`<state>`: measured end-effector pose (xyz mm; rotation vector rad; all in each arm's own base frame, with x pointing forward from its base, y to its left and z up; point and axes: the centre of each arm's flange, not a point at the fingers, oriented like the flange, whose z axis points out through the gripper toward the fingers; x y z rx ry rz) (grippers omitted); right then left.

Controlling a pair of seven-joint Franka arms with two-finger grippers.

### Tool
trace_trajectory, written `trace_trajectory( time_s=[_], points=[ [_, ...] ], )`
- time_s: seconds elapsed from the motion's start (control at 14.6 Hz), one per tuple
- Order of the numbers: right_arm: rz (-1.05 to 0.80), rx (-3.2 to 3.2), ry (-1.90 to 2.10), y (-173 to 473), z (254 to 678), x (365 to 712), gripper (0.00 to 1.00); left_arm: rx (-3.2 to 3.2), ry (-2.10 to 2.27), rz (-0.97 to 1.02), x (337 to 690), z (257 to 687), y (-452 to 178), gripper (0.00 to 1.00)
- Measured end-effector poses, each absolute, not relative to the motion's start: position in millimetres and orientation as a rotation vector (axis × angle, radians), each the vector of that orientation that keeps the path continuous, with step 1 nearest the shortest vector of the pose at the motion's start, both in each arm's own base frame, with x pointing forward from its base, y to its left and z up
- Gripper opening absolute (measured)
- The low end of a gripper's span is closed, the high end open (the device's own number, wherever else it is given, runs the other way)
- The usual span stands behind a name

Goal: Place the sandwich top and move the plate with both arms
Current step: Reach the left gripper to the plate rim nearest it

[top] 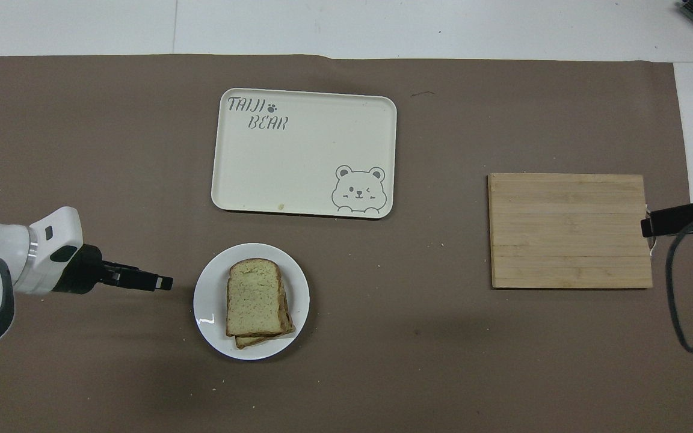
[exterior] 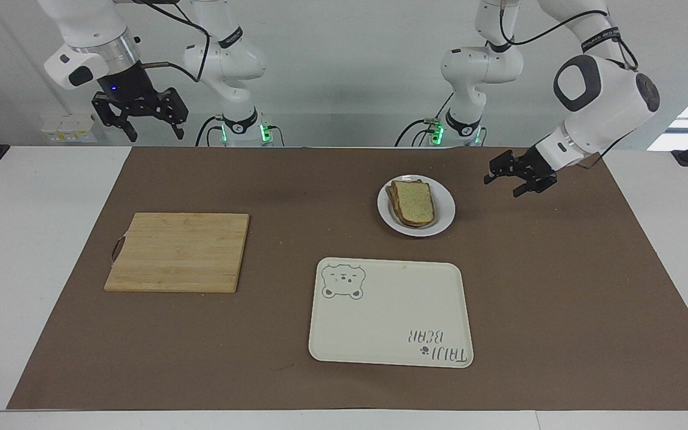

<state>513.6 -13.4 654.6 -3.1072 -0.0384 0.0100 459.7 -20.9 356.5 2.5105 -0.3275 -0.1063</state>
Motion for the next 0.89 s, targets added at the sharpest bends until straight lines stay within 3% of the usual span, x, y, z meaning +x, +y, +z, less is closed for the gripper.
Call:
trace_trajectory(
  time_s=[0.21,0.69,0.89],
  points=[
    [0.010,-3.107,-0.038,-13.3,654.6,513.6,1.00,2.430,-0.296,-0.095,436.6,321.1,-13.7,1.00],
    [0.010,-3.107,-0.039,-13.3,654.6,513.6,1.00,2.382,-0.234,-0.106,418.3,283.6,-18.0,0.97],
    [0.010,-3.107,-0.039,-13.3,654.6,513.6,1.00,2.344,-0.211,-0.103,412.7,265.0,-20.9,0.68]
  ],
)
